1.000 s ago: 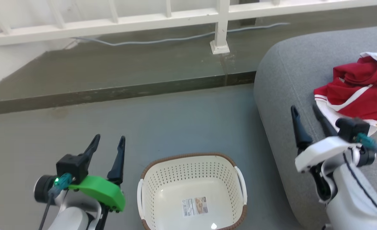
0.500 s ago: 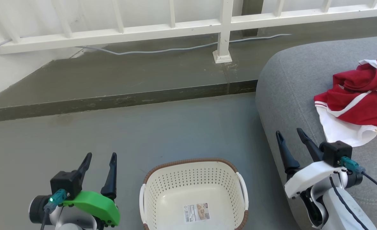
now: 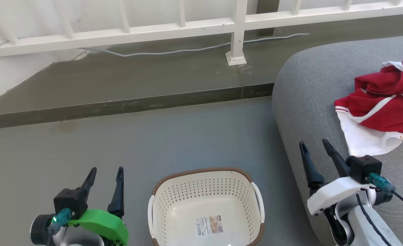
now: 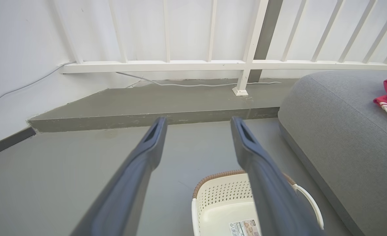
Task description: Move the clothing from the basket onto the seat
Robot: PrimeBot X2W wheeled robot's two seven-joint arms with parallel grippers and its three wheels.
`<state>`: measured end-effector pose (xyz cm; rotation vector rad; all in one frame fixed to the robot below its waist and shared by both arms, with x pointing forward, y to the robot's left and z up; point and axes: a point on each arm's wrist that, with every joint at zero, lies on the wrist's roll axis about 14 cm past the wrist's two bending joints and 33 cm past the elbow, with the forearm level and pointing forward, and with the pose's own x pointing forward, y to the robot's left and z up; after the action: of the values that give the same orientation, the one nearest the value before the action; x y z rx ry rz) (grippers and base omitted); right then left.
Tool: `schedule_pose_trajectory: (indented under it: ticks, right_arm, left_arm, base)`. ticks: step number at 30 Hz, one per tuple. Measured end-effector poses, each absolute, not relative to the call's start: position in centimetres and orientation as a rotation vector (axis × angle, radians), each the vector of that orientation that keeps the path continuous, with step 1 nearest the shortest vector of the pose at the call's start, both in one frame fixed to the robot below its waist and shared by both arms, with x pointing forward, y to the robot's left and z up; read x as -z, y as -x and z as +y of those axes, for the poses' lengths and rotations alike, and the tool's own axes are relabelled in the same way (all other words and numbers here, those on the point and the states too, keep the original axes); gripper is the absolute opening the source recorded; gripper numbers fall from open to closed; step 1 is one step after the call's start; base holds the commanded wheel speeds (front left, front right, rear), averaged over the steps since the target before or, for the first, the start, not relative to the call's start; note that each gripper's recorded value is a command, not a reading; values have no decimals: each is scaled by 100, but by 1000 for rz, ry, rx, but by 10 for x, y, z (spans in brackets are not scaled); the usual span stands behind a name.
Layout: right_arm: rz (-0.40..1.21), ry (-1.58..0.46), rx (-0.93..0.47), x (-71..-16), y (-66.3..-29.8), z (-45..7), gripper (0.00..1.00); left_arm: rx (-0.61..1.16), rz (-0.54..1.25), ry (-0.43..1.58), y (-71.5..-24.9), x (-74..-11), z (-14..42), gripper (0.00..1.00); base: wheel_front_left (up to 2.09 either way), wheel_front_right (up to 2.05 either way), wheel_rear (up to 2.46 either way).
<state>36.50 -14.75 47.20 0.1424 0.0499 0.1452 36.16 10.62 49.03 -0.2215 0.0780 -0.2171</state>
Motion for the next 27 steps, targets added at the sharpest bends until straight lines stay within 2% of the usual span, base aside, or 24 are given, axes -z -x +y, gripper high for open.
schedule_pose_trajectory:
  ticks: [27]
  right_arm:
    - [26,-142,-134,-479,-363,-147,100]
  left_arm:
    - [170,76,198,-361,-489,114,100]
  base:
    - [0,0,0]
